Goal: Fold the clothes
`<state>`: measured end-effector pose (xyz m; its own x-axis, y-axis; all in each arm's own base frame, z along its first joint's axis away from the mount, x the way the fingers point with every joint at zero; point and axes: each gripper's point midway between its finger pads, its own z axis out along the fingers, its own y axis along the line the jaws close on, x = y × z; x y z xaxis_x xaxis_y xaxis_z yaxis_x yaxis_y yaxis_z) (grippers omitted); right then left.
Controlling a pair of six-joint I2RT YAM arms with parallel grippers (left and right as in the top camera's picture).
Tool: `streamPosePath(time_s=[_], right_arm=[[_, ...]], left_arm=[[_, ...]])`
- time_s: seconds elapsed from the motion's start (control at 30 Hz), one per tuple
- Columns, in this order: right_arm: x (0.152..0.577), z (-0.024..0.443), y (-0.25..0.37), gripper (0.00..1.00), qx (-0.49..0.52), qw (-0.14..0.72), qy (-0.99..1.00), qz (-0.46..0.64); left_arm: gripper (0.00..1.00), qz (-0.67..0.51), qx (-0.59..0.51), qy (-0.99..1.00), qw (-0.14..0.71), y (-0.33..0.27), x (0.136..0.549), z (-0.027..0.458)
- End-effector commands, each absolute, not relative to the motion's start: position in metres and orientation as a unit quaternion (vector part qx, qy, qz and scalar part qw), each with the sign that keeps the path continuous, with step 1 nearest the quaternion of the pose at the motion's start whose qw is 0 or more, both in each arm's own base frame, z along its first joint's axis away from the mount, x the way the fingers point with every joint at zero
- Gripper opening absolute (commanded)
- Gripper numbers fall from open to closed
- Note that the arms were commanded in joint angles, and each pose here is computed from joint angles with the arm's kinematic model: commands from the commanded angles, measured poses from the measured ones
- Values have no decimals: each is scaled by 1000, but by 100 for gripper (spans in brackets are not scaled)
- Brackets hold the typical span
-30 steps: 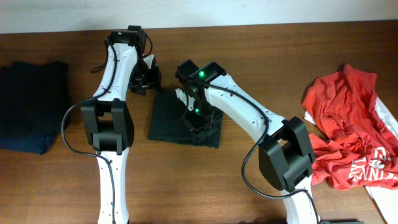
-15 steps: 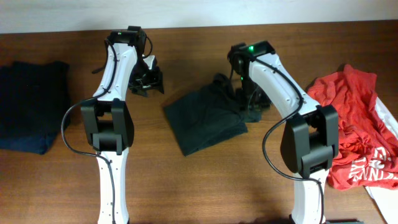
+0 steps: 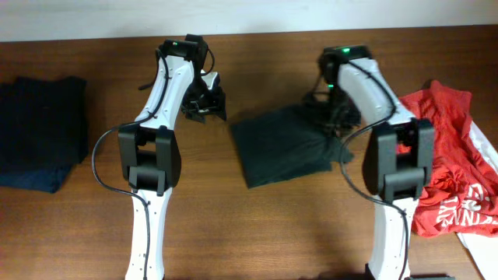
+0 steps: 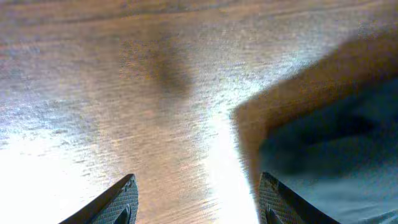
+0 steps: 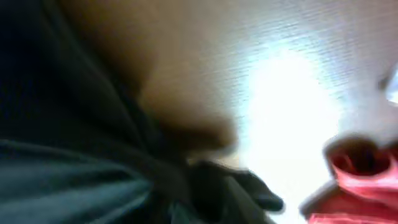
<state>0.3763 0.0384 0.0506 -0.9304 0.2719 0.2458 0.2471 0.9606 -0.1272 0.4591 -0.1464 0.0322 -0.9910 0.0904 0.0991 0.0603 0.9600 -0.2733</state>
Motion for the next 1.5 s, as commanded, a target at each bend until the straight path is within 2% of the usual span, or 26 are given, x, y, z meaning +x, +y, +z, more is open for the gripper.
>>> streamPosePath(time_s=[0.0, 0.13, 0.2, 0.3, 0.33, 0.43, 0.53, 0.6, 0.67, 0.73, 0.77, 0.83, 0.9, 0.97, 1.0, 1.03, 1.13, 1.17, 1.33, 1.37, 1.47], right_arm=[[353, 59, 54, 45, -95, 190, -977, -4], [337, 64, 19, 47, -87, 212, -968, 97], [337, 55, -8, 50, -139, 197, -958, 158], [321, 51, -5, 49, -128, 240, -955, 116], [320, 52, 17, 48, -116, 249, -960, 49], [330, 60, 38, 50, -122, 224, -967, -16], [333, 57, 40, 50, -122, 217, -968, -23], [337, 51, 40, 51, -116, 206, -971, -25], [341, 45, 41, 51, -116, 197, -973, -27], [348, 31, 41, 53, -108, 178, -978, -32], [362, 21, 42, 54, -91, 144, -985, -39], [400, 13, 45, 54, -80, 67, -993, -52], [441, 18, 74, 53, -39, -15, -989, -141], [445, 26, 81, 54, -33, -20, -987, -154], [443, 45, 75, 46, -36, -16, -989, -142], [441, 67, 57, 43, -81, -18, -990, -114], [426, 118, 44, 44, -120, -36, -986, -109], [398, 121, 48, 44, -121, 15, -987, -102], [335, 82, 99, 45, -102, 142, -974, -143], [326, 70, 111, 49, -100, 156, -970, -155], [317, 44, 127, 50, -118, 166, -962, -179]], left_arm=[[61, 135, -38, -989, 52, -146, 464, 23], [61, 136, -40, -989, 46, -146, 467, 23], [61, 136, -40, -989, 47, -146, 466, 23], [60, 142, -70, -987, 12, -152, 480, 34], [60, 148, -100, -983, -36, -166, 498, 49], [60, 156, -181, -968, -83, -202, 509, 49], [60, 151, -207, -966, -32, -223, 485, 15], [60, 136, -201, -969, 48, -214, 452, -4], [60, 95, -198, -972, 85, -197, 437, -10], [41, 39, -196, -970, 139, -171, 415, -7], [39, 32, -183, -968, 169, -165, 402, -3], [37, 29, -162, -971, 172, -165, 401, -2], [37, 33, -155, -972, 173, -165, 401, -2], [36, 32, -135, -976, 170, -161, 404, 0], [36, 36, -120, -980, 156, -152, 412, 9], [37, 44, -109, -986, 122, -143, 427, 21], [47, 62, -97, -993, 37, -137, 466, 45], [50, 66, -97, -993, 29, -138, 470, 45], [51, 68, -95, -993, 10, -137, 480, 45], [51, 68, -92, -993, 13, -134, 479, 45], [51, 67, -92, -993, 17, -134, 477, 45]])
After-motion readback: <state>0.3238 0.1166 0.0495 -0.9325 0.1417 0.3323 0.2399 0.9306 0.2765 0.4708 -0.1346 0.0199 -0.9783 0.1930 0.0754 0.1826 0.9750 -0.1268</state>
